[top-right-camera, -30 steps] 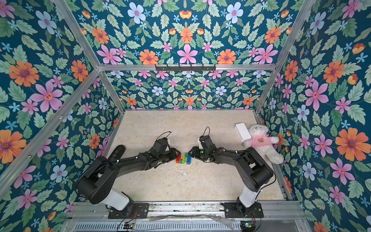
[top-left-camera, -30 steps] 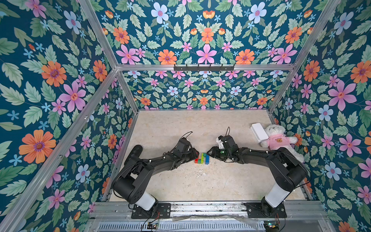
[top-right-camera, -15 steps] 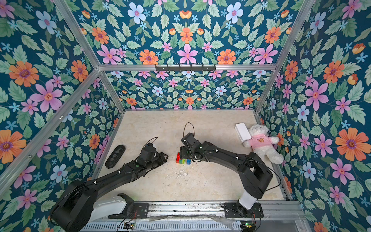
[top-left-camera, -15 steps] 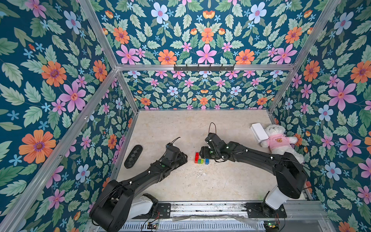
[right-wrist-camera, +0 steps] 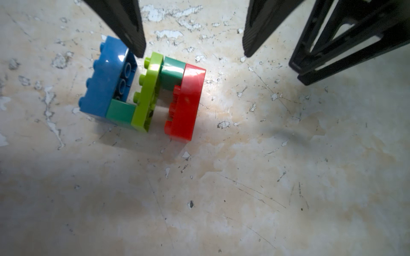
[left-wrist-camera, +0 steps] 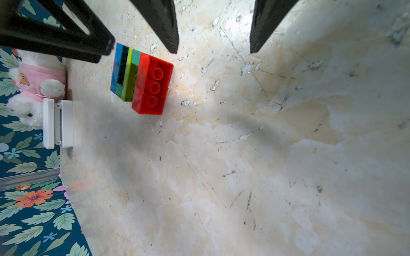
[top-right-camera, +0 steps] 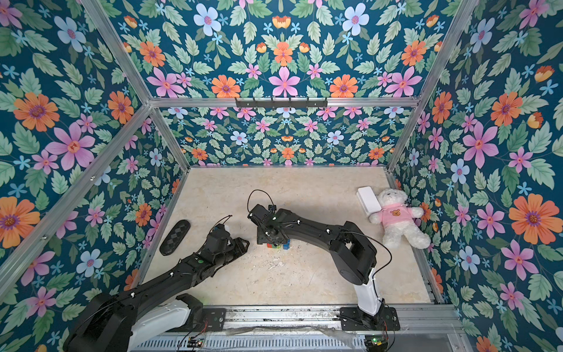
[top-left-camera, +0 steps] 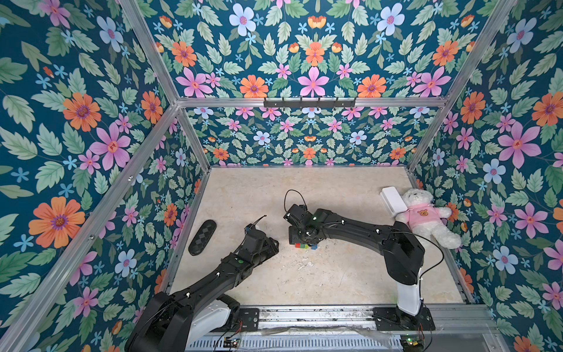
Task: Assemble the number 5 with lego
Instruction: Adjust the lego brick at the center of the board.
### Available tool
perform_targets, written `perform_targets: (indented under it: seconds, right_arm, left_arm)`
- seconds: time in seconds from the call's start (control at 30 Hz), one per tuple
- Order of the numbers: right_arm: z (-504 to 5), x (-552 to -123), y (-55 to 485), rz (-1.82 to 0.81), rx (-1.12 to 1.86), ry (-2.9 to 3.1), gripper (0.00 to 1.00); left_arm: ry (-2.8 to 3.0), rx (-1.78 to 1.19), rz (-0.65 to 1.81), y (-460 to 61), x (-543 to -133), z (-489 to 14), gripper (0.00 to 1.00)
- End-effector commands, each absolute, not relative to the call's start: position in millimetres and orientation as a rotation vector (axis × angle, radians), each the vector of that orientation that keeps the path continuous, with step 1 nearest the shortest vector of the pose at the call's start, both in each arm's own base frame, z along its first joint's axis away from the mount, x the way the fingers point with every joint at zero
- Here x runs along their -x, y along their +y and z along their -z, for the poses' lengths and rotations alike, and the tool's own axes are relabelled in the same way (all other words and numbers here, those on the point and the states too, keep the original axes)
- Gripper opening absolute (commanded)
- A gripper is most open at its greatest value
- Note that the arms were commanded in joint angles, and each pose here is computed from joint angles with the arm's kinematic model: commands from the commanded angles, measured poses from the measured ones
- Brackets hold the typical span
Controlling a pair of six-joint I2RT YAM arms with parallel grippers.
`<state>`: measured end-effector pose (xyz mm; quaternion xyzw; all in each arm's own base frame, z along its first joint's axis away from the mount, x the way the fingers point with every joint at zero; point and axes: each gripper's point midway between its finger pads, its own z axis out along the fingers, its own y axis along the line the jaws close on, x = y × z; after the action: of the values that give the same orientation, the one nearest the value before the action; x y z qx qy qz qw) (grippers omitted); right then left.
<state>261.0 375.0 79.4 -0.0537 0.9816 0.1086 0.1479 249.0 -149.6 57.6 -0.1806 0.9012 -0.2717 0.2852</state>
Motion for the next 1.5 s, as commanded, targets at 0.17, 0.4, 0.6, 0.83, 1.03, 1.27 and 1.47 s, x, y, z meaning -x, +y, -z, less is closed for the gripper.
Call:
perform_targets:
  seconds: [0.17, 0.4, 0.6, 0.83, 1.03, 1.27, 1.47]
  right_arm:
    - [-68.2, -256.0, 368.0, -0.232, 0.096, 2.865, 0.75]
    - [-59.4, -258.0, 372.5, -0.227, 0.087, 2.875, 0.75]
    - [-52.1, -261.1, 372.7, -0.225, 0.063, 2.884, 0.76]
    - [-48.1, -266.1, 369.7, -0.206, 0.047, 2.891, 0.74]
    - [-41.2, -265.3, 372.6, -0.215, 0.055, 2.910, 0.73]
    - [-34.6, -263.1, 372.7, -0.202, 0.069, 2.930, 0.69]
    - [-33.2, -262.8, 371.3, -0.196, 0.084, 2.933, 0.58]
  left_arm:
    - [2.404, 0.456, 0.745, -146.6, -246.3, -57.5, 0.55]
    - [2.400, 0.453, 0.758, -147.8, -248.1, -58.8, 0.55]
    - [2.401, 0.449, 0.753, -146.8, -248.9, -58.7, 0.55]
    - [2.399, 0.448, 0.752, -146.2, -250.5, -59.5, 0.55]
    - [2.401, 0.448, 0.745, -144.9, -252.2, -59.0, 0.55]
    - [2.404, 0.454, 0.744, -143.5, -253.9, -57.0, 0.55]
    - [2.402, 0.458, 0.746, -141.9, -255.3, -56.6, 0.54]
